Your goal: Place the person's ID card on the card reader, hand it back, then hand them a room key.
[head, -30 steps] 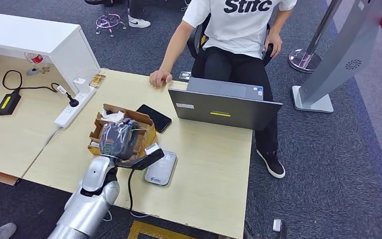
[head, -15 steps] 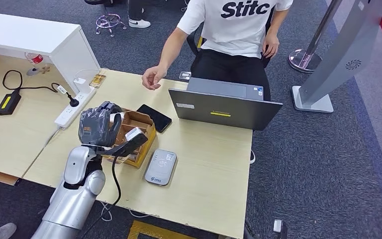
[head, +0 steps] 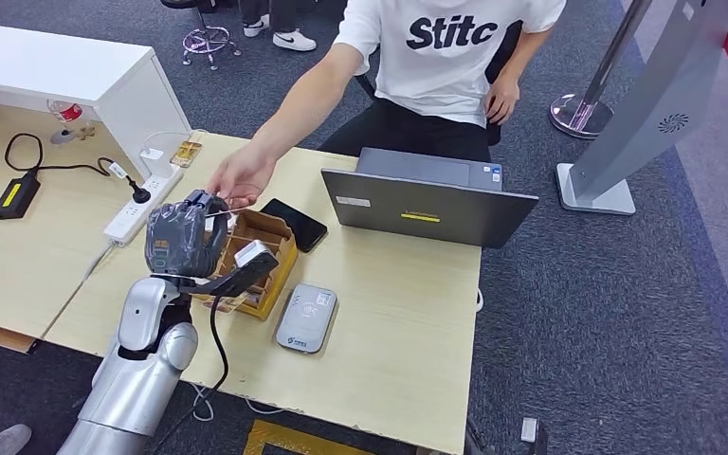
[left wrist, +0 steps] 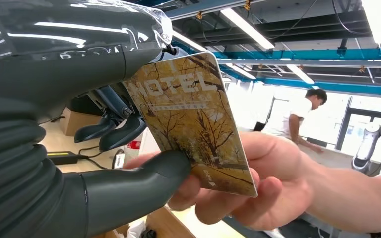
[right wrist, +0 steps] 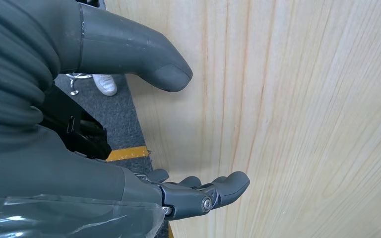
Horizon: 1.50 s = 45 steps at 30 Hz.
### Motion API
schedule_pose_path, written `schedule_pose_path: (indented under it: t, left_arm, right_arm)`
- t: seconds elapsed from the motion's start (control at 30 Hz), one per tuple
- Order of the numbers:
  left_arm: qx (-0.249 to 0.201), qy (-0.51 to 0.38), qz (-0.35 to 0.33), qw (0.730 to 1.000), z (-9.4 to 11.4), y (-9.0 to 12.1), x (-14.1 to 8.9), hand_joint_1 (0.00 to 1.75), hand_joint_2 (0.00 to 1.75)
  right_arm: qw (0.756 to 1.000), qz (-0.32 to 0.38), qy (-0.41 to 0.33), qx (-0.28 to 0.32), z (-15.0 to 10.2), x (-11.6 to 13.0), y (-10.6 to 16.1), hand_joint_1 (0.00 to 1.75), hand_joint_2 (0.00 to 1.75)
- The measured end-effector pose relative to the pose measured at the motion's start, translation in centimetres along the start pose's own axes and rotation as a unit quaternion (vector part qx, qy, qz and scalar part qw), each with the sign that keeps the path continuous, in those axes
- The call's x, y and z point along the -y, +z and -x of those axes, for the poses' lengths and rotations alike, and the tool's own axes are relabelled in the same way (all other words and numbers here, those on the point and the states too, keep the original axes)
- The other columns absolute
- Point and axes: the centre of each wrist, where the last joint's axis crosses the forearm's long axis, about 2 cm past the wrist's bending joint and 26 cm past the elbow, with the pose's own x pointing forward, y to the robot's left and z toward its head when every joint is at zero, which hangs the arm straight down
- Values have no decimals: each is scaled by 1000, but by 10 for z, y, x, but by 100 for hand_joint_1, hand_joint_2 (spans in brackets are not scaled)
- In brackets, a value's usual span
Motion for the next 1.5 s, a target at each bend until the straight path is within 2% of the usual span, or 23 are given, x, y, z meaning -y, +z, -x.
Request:
schedule_pose_path:
  t: [0.33,0.47,0.63,0.8,0.93,1.07,1.23,1.37,1.5]
  left_arm:
    - [0,1,-3,1000,1,-1,-1,172,175]
    - [0,1,-1,1000,1,0,-1,3,175]
    - [3,4,7,1000,1,5,1,0,175]
    - [16,22,13,1000,-8,22,6,0,175]
    - [46,44,24,998,-24,47,13,0,175]
    - [76,73,43,994,-39,81,21,0,175]
    - [108,51,84,989,-50,122,29,0,175]
    - [124,3,112,986,-48,142,32,0,175]
    - [125,-33,113,985,-38,151,31,0,175]
  right_arm:
    - [1000,0,-1,0,0,0,0,0,175]
    - [1000,0,-1,1,0,0,0,0,175]
    - [1000,0,-5,5,0,0,0,0,175]
    - [1000,2,-12,11,0,1,1,0,175]
    - [1000,4,-20,18,1,2,2,0,175]
    - [999,6,-29,26,3,5,5,0,175]
    - [999,5,-38,32,5,8,8,0,175]
    - [999,4,-40,32,5,10,9,0,175]
    - [999,4,-39,32,5,10,9,0,175]
